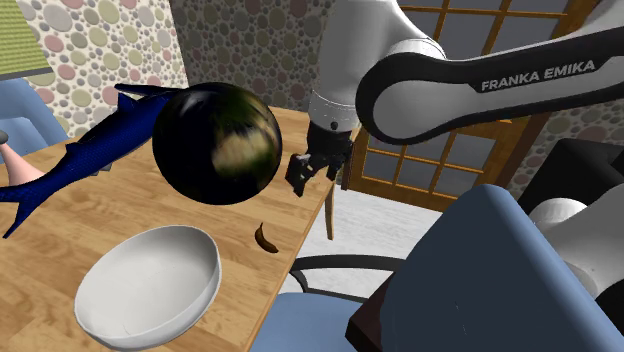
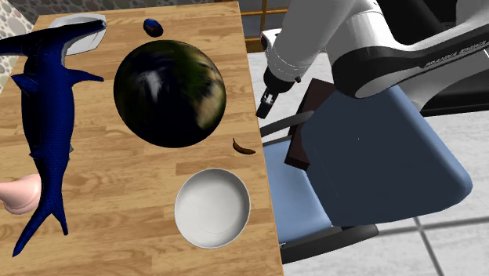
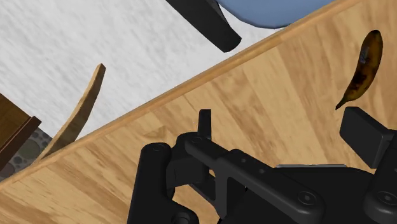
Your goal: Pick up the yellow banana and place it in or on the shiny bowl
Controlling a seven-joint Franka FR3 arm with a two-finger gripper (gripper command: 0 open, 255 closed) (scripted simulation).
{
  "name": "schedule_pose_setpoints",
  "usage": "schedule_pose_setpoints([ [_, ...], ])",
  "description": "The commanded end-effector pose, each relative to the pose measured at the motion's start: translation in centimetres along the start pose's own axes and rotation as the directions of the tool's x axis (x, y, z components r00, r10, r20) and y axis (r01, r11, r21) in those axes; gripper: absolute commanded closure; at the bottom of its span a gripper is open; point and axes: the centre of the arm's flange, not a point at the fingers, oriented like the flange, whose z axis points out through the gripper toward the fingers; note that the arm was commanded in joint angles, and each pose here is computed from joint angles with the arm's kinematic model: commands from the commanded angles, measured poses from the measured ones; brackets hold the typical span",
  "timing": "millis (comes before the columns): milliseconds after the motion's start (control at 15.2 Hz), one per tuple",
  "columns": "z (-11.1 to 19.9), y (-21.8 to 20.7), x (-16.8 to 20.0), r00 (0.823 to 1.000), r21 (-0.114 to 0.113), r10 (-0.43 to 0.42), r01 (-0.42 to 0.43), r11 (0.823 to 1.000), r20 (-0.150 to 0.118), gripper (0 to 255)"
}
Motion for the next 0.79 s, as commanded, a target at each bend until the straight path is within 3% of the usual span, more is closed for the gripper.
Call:
schedule_pose_setpoints([
  [0,1.5,-2.5,-0.1,1.0,-0.002,-0.004,0.004,1.0,-0.003,0],
  [594,6.9,-13.1,0.3,1.0,-0.02,-0.025,0.025,1.0,-0.016,0],
  [726,8.0,-13.1,0.3,1.0,-0.02,-0.025,0.025,1.0,-0.016,0],
])
